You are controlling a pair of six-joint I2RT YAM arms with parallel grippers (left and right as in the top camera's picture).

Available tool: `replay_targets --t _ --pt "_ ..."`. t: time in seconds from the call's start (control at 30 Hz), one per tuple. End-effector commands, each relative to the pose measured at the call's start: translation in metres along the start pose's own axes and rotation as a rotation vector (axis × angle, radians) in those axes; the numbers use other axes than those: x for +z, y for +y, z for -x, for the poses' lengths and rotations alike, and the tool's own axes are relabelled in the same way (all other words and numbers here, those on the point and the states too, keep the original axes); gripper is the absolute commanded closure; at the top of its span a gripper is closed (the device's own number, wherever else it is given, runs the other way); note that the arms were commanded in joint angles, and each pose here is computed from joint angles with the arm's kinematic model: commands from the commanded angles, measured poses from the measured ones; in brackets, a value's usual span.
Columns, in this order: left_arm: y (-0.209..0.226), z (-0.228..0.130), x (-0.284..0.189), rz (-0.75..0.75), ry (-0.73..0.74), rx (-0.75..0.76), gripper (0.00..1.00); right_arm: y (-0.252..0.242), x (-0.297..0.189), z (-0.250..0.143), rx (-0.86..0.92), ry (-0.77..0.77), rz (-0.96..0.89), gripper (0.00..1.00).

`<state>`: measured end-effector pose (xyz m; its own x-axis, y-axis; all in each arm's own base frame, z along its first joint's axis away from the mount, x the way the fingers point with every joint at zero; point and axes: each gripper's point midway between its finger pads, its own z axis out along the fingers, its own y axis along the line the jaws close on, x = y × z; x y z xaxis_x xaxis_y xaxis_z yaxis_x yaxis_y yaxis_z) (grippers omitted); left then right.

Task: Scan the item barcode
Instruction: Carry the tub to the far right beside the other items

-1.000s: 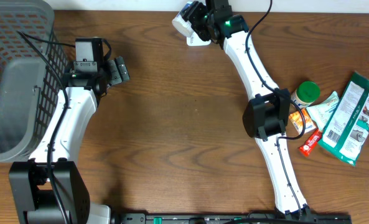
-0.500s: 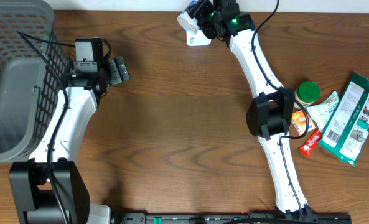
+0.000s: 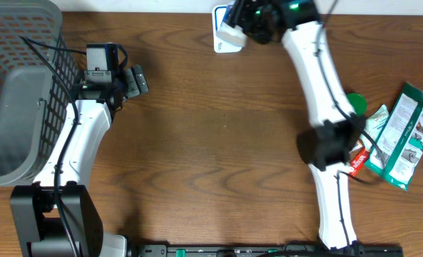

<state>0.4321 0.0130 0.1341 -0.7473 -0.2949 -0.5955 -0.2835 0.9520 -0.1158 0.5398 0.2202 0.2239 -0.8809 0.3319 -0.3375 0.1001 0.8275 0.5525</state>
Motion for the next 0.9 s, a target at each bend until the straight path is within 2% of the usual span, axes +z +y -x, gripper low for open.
replay_targets --t 0.0,0.17,0.23,0.4,0.53,0.87 --pt "0.005 -0.006 0.007 0.018 0.019 -0.007 0.02 0.016 -0.075 -0.009 -0.276 -0.017 0.023 0.99" --pt "0.005 -0.006 0.007 0.018 0.019 -0.007 0.02 -0.028 -0.127 -0.061 -0.407 0.179 -0.129 0.99" --pt "0.005 -0.006 0.007 0.018 0.019 -0.007 0.02 -0.034 -0.134 -0.062 -0.469 0.186 -0.146 0.99" --pt "0.005 -0.006 0.007 0.018 0.019 -0.007 0.02 -0.065 -0.133 -0.064 -0.418 0.216 -0.271 0.99" --pt "0.005 -0.006 0.007 0.018 0.019 -0.007 0.02 -0.092 -0.124 -0.081 -0.368 0.312 -0.325 0.99" --pt "0.005 -0.006 0.007 0.018 0.019 -0.007 0.02 -0.209 -0.16 -0.16 -0.18 0.552 -0.694 0.99"
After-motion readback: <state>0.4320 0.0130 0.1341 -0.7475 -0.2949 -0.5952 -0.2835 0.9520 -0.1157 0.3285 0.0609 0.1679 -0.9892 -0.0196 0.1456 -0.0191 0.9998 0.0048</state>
